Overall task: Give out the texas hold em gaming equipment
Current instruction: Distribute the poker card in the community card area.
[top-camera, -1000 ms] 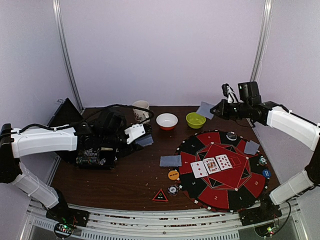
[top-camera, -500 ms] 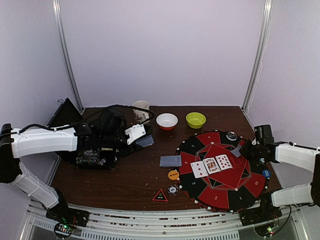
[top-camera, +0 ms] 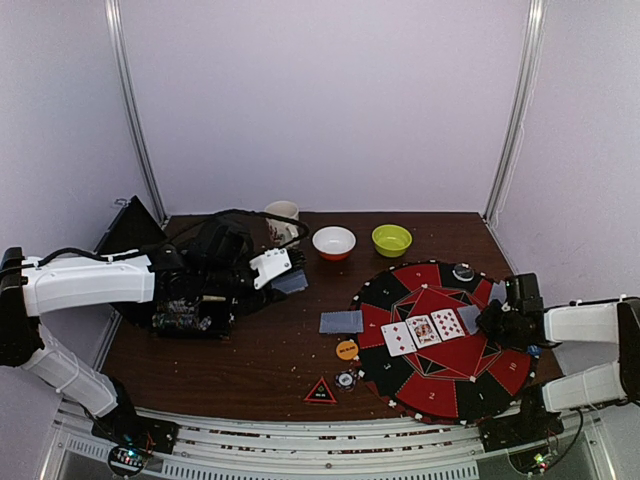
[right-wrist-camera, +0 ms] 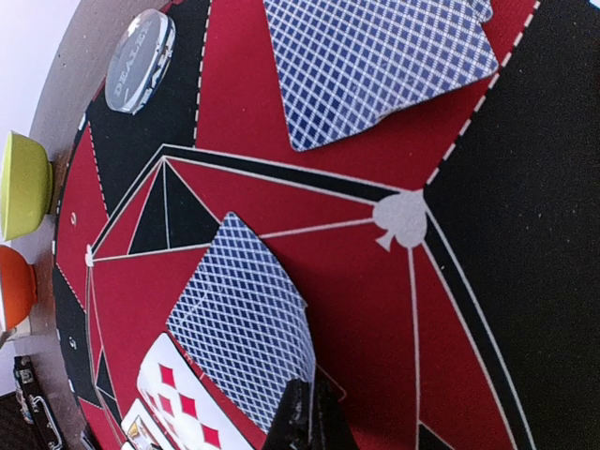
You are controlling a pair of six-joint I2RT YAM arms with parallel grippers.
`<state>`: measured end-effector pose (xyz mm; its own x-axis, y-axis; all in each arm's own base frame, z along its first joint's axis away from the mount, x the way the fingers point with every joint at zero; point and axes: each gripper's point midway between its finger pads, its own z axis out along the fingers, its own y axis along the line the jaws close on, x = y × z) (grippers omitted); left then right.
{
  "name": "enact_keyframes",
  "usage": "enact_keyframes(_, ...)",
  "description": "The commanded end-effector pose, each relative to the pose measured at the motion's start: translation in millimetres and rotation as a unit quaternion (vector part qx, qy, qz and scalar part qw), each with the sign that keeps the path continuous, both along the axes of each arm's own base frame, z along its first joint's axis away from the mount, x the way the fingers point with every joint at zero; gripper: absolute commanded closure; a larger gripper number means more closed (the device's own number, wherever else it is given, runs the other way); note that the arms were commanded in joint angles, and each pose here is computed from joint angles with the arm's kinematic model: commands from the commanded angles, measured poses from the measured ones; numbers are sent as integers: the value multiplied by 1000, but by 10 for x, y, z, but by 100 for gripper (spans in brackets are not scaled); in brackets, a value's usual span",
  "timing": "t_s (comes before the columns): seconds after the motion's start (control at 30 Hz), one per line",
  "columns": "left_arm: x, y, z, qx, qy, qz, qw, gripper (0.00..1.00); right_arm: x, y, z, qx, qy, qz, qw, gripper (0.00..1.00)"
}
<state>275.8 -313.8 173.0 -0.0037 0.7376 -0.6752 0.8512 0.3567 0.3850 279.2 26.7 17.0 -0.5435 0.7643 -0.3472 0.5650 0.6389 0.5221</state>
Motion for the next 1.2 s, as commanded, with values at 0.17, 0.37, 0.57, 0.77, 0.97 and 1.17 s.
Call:
enact_keyframes(0.17, 22, -51, 208, -27, -24, 1, 999, 56, -36, 42, -98, 39, -5, -24, 999, 100)
enact_keyframes(0.37, 25, -49, 206, -26, -25, 1, 999, 56, -24, 96, -121, 40, 9, -1, 999, 100)
enact_keyframes(0.57, 29, -49, 208, -26, -25, 2, 999, 56, -99, 104, -135, 37, 15, 7, 999, 100)
enact_keyframes(0.77, 27, -51, 199, -25, -24, 2, 999, 56, -101, 127, -101, 40, 16, 13, 999, 100)
enact_keyframes(0.97, 23, -53, 199, -25, -24, 1, 999, 56, -81, 107, -36, 34, 12, 11, 999, 100)
enact_keyframes(1.17, 26, -50, 198, -24, -25, 2, 999, 56, -72, 88, 47, 34, 11, 2, 999, 62)
